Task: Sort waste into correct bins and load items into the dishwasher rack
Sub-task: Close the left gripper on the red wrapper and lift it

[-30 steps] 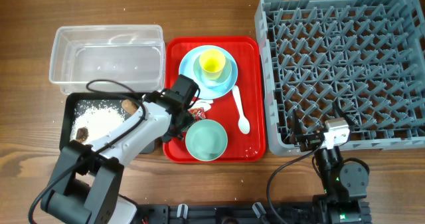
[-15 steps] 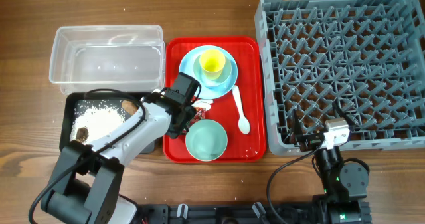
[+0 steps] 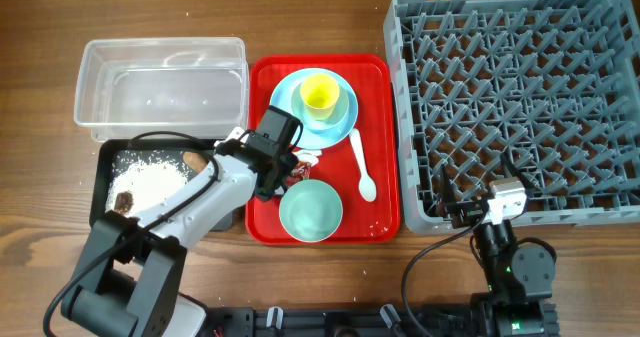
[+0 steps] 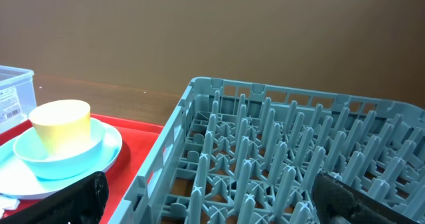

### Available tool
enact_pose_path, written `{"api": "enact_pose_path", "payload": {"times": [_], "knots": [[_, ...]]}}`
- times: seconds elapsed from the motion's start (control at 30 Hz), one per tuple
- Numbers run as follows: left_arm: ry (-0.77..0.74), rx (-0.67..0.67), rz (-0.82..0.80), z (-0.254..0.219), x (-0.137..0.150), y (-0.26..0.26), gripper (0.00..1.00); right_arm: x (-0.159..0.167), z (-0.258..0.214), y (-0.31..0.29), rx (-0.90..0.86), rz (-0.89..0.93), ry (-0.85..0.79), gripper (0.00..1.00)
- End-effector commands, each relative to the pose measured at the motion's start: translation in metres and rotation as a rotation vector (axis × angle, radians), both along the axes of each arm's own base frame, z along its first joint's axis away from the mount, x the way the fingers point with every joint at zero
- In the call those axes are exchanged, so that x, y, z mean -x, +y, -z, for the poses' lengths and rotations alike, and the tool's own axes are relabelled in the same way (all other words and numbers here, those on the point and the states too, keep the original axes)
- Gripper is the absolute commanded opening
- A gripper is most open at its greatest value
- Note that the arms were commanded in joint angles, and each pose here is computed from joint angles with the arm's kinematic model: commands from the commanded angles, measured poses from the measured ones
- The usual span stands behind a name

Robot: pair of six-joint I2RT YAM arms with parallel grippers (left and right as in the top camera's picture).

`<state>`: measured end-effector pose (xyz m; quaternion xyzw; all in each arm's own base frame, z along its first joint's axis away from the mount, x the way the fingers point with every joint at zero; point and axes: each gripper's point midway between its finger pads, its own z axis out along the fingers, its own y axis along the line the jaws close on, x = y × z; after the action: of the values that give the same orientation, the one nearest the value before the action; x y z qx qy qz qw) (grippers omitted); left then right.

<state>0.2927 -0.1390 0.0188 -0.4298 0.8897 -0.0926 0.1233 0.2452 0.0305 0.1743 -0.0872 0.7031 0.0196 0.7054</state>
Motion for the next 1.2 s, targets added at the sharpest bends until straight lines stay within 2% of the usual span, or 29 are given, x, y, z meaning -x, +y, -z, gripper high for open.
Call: {"api": "enact_pose_path", "payload": {"times": [0.0,0.07,0.2,0.37,0.43,0.57,0.6,0.63,0.93,1.07,1.17], "knots": [[-0.01,-0.016,-0.029,0.011,0.006,0.01,0.54,0.001,-0.002,0.001,0.008,-0.01,-0.013,1.0],[-0.014,-0.014,-0.029,0.014,0.007,0.011,0.5,0.001,-0.002,0.001,0.008,-0.01,-0.013,1.0],[-0.022,-0.009,-0.028,0.013,0.006,0.01,0.33,0.001,-0.002,0.001,0.008,-0.01,-0.013,1.0],[-0.037,-0.003,-0.022,0.007,0.004,0.009,0.17,0.001,-0.002,0.001,0.008,-0.01,-0.013,1.0],[-0.052,0.005,-0.02,0.0,0.004,0.009,0.14,0.001,-0.002,0.001,0.008,-0.01,-0.013,1.0],[-0.096,0.027,-0.018,-0.021,0.004,0.009,0.15,0.001,-0.002,0.001,0.008,-0.01,-0.013,1.0],[-0.104,0.032,-0.018,-0.024,0.004,0.009,0.12,0.001,-0.002,0.001,0.008,-0.01,-0.013,1.0],[-0.113,0.037,-0.018,-0.028,0.004,0.009,0.04,0.001,-0.002,0.001,0.008,-0.01,-0.013,1.0],[-0.133,0.087,-0.005,-0.037,0.001,0.0,0.04,0.001,-0.002,0.001,0.008,-0.01,-0.013,1.0],[-0.225,0.132,0.003,-0.068,-0.003,-0.002,0.04,0.001,-0.002,0.001,0.008,-0.01,-0.013,1.0],[-0.349,0.155,0.069,-0.104,-0.008,-0.004,0.04,0.001,-0.002,0.001,0.008,-0.01,-0.013,1.0]]}}
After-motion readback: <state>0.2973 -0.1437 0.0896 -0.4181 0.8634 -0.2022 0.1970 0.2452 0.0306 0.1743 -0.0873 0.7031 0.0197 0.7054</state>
